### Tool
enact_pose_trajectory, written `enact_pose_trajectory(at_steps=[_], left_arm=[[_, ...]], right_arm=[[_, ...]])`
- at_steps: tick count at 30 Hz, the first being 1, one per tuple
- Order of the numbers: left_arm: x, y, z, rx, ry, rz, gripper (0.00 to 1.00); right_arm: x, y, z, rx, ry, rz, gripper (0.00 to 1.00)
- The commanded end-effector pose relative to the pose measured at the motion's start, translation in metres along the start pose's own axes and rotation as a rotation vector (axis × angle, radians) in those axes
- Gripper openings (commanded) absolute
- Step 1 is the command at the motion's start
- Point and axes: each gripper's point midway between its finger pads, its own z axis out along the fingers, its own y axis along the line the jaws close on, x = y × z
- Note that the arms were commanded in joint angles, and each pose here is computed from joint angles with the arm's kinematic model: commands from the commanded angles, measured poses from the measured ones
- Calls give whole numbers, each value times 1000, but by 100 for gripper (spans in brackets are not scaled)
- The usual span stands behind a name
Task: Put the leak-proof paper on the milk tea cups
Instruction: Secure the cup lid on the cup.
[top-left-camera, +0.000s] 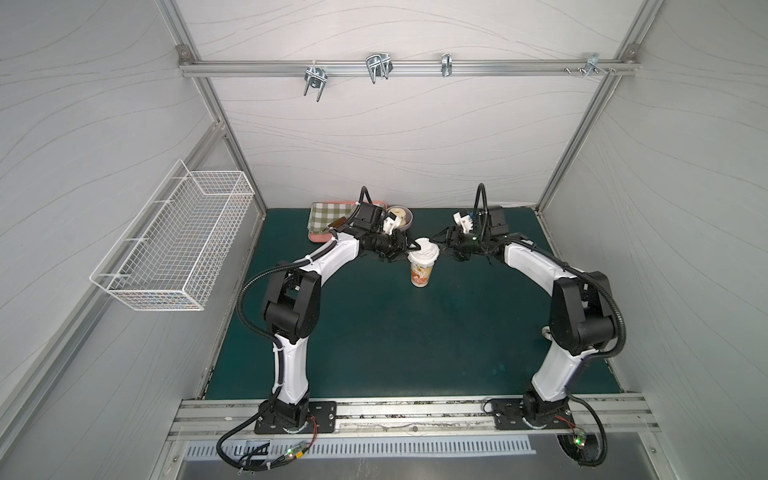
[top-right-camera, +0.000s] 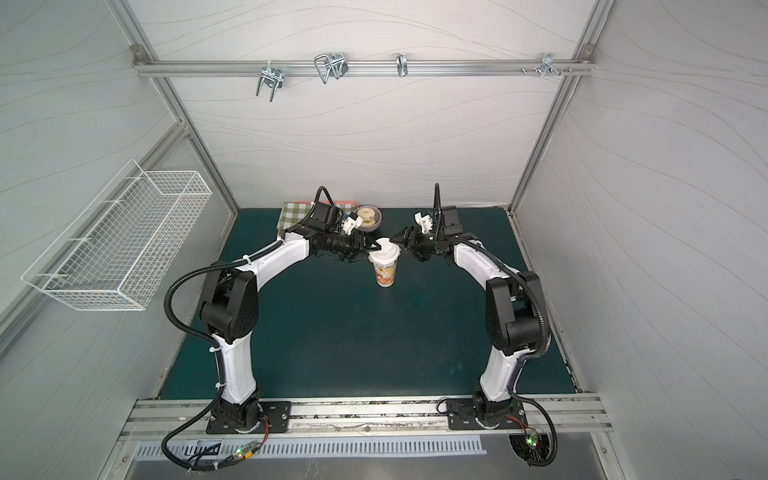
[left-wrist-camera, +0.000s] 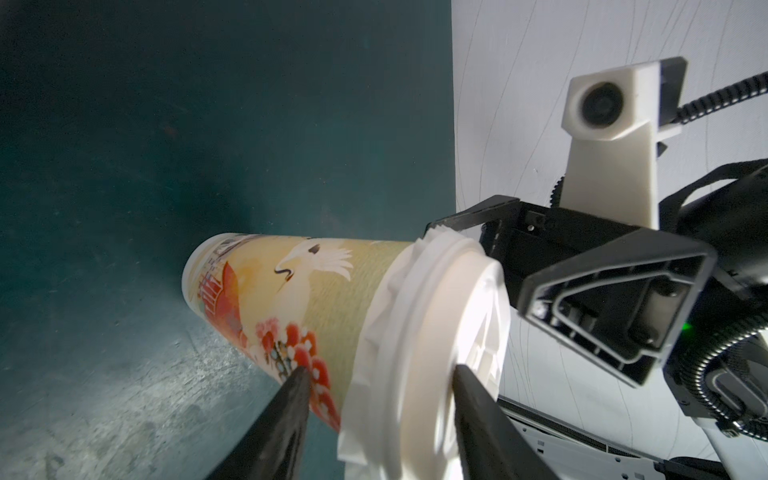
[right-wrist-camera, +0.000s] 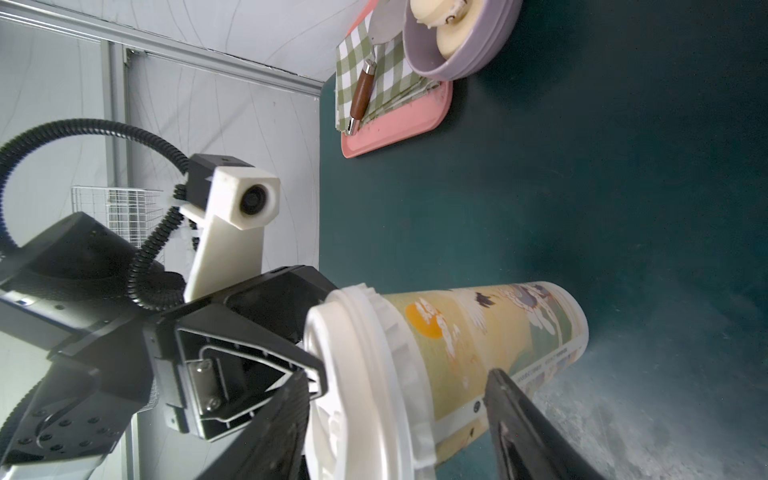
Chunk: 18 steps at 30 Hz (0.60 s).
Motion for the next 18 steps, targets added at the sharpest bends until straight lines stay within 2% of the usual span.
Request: enact_pose_trajectory(at_steps=[1,11,18], left_arm=[[10,11,6,-49,36,-25,56],[11,12,6,-51,39,-27,56],[12,13,6,-53,41,-27,56]], right_arm=[[-3,-5,6,5,21,34,69],[-1,-20,24,11,63,69,67],[17,-52,29,70,85,127,63]])
